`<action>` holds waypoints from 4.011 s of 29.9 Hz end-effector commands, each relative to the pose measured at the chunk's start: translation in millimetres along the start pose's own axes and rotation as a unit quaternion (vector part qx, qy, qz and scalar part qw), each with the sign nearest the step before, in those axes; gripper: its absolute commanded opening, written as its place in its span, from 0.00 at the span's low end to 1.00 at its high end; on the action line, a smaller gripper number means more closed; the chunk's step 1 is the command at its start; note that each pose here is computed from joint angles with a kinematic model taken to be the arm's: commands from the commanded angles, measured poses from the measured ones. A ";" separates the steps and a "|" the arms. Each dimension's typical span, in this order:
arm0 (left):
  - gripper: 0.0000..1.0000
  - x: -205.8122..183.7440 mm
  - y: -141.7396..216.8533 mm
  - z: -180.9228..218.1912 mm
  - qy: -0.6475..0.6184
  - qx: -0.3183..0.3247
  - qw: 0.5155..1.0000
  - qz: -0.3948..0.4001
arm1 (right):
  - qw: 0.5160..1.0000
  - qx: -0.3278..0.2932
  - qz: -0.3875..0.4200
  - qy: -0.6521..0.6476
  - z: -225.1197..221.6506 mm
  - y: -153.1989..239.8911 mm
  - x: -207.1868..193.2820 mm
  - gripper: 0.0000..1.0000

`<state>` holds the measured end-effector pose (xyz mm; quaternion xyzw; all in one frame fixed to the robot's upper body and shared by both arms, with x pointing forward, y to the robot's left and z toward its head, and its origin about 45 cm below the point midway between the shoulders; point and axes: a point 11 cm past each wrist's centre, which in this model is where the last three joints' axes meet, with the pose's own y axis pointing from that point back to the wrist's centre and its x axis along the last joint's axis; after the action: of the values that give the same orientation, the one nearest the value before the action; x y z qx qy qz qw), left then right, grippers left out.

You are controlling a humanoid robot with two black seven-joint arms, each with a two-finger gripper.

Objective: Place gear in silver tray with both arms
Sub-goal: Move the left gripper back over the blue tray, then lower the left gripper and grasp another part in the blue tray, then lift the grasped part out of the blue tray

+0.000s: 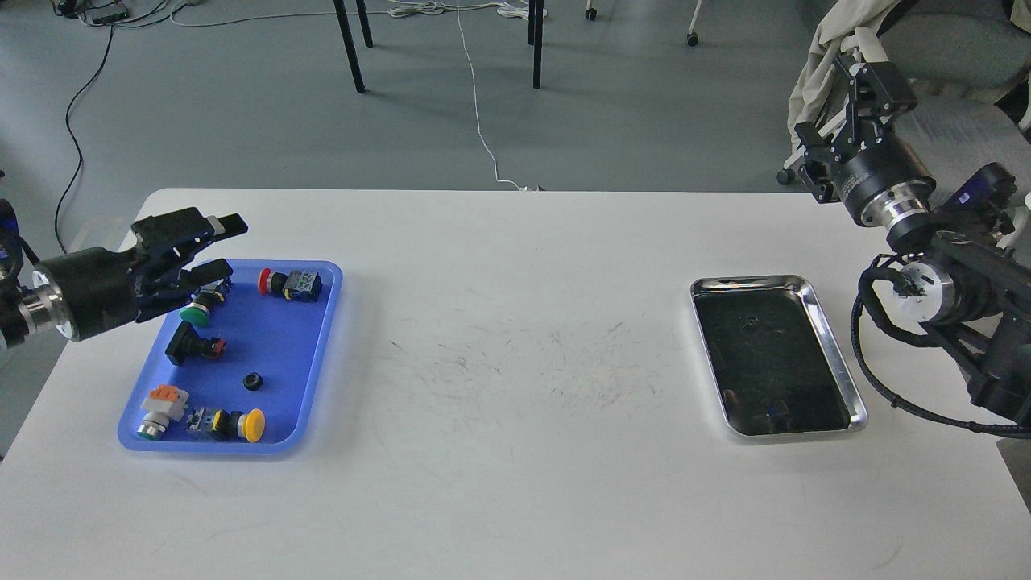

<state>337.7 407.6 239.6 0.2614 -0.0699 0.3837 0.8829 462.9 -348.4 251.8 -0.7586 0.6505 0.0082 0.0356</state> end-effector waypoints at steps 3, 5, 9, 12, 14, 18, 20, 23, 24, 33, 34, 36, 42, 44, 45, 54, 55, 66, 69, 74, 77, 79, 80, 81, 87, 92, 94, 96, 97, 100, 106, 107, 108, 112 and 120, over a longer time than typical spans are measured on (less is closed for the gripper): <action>0.76 -22.6 14.4 2.0 -0.100 0.034 0.993 -0.059 | 1.000 -0.003 -0.004 0.001 2.5 0.5 -1.7 0.95; 0.77 -26.0 16.8 -4.0 -0.170 0.058 0.981 -0.080 | 1.000 -0.004 -0.004 0.002 3.3 0.8 -1.6 0.95; 0.80 -37.6 20.9 -25.0 -0.316 0.098 0.936 -0.121 | 1.000 -0.005 -0.005 0.003 3.9 1.0 -2.2 0.95; 0.86 -45.1 18.6 -29.5 -0.402 0.098 0.899 -0.142 | 1.000 -0.005 -0.005 0.003 3.9 1.0 -2.2 0.95; 0.91 -47.7 15.4 -28.3 -0.422 0.094 0.889 -0.149 | 1.000 -0.006 -0.006 0.004 4.3 1.1 -2.4 0.95; 0.98 -49.6 8.2 -28.4 -0.441 0.085 0.881 -0.148 | 1.000 -0.006 -0.005 0.005 4.0 1.3 -1.5 0.95; 0.98 -50.0 6.1 -26.7 -0.433 0.081 0.886 -0.143 | 1.000 -0.006 -0.004 0.006 4.4 1.9 -0.6 0.95; 0.98 -51.9 6.8 -33.8 -0.434 0.086 0.885 -0.146 | 1.000 -0.006 -0.003 0.006 4.4 1.9 -0.1 0.95; 0.98 -49.7 5.9 -37.8 -0.436 0.090 0.884 -0.144 | 1.000 -0.006 -0.003 0.006 4.4 1.9 -0.1 0.95; 0.97 -43.1 -6.2 -72.2 -0.452 0.124 0.872 -0.141 | 1.000 0.004 0.015 0.001 -1.7 -0.1 6.8 0.95; 0.97 -43.3 -5.0 -76.6 -0.455 0.128 0.870 -0.141 | 1.000 0.007 0.018 -0.002 -3.7 -0.7 8.0 0.95; 0.96 -45.5 -3.9 -82.9 -0.469 0.130 0.861 -0.144 | 1.000 0.009 0.025 -0.007 -3.5 0.5 10.7 0.95; 0.92 -47.1 -0.9 -90.8 -0.472 0.136 0.859 -0.145 | 0.999 0.007 0.036 -0.009 0.7 3.7 14.5 0.95; 0.89 -48.5 -1.7 -96.8 -0.472 0.140 0.858 -0.145 | 0.999 0.007 0.040 -0.008 1.3 4.0 14.8 0.95; 0.88 -48.0 -2.5 -98.6 -0.474 0.142 0.857 -0.145 | 0.999 0.006 0.041 -0.007 1.6 4.2 15.0 0.95; 0.81 -53.9 -16.8 -104.8 -0.481 0.137 0.854 -0.146 | 0.999 0.004 0.043 -0.003 2.4 5.5 17.3 0.95; 0.79 -54.3 -16.1 -106.1 -0.484 0.138 0.851 -0.149 | 0.999 0.003 0.043 -0.002 2.8 5.7 17.7 0.95; 0.63 -59.8 -17.2 -109.9 -0.501 0.138 0.838 -0.165 | 0.999 0.001 0.042 0.000 4.9 5.8 16.2 0.95; 0.58 -60.3 -16.4 -111.2 -0.506 0.139 0.834 -0.169 | 0.999 -0.001 0.043 0.001 5.9 6.3 16.4 0.95; 0.51 -60.1 -15.6 -112.9 -0.515 0.139 0.829 -0.169 | 0.999 -0.001 0.043 0.001 6.3 6.4 16.3 0.95; 0.48 -59.2 -16.0 -113.3 -0.516 0.140 0.828 -0.169 | 0.999 0.000 0.042 0.001 5.6 6.0 16.2 0.95; 0.46 -59.4 -17.4 -114.4 -0.517 0.141 0.828 -0.168 | 0.999 -0.001 0.043 0.001 6.3 6.4 16.3 0.95; 0.44 -59.5 -17.4 -114.4 -0.517 0.141 0.827 -0.169 | 0.999 -0.002 0.042 0.001 6.6 6.5 16.2 0.95; 0.38 -60.0 -17.1 -115.1 -0.518 0.141 0.827 -0.170 | 0.999 -0.002 0.042 0.001 6.6 6.5 16.2 0.95; 0.25 -64.4 -19.7 -116.7 -0.529 0.138 0.817 -0.182 | 0.999 -0.006 0.043 0.002 10.5 8.8 17.4 0.95; 0.13 -64.8 -19.3 -117.4 -0.534 0.139 0.813 -0.186 | 0.999 -0.011 0.045 0.002 14.9 11.5 18.3 0.95; 0.09 -64.3 -18.7 -117.5 -0.535 0.140 0.813 -0.186 | 0.999 -0.012 0.046 0.003 15.7 12.0 19.0 0.95; 0.09 -63.3 -17.5 -117.9 -0.534 0.142 0.812 -0.186 | 0.999 -0.012 0.045 0.003 16.3 12.4 19.1 0.95; 0.08 -62.7 -16.6 -117.9 -0.535 0.142 0.812 -0.186 | 0.999 -0.013 0.045 0.003 17.3 12.6 18.6 0.95; 0.08 -61.0 -16.9 -113.8 -0.536 0.139 0.812 -0.183 | 0.999 -0.014 0.046 0.004 18.1 13.1 19.2 0.95; 0.08 -34.2 -5.3 -97.9 -0.553 0.149 0.804 -0.160 | 0.999 -0.017 0.045 0.005 21.1 14.7 18.9 0.95; 0.08 -29.9 -8.3 -89.8 -0.559 0.143 0.802 -0.155 | 0.999 -0.017 0.045 0.005 21.1 14.7 18.9 0.95; 0.08 -23.8 -10.5 -82.1 -0.564 0.141 0.800 -0.149 | 0.999 -0.017 0.045 0.005 21.1 14.7 18.8 0.95; 0.08 -8.8 -13.3 -66.1 -0.572 0.140 0.797 -0.132 | 0.999 -0.018 0.042 0.006 22.5 14.3 16.4 0.95; 0.08 2.1 -41.9 -3.3 -0.563 0.091 0.814 -0.106 | 0.999 -0.020 0.045 0.008 23.8 14.9 18.5 0.95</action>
<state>356.4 409.2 202.6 0.5426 -0.4880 0.0628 0.6808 452.0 -366.7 226.3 -0.7294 0.6837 0.0170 0.0156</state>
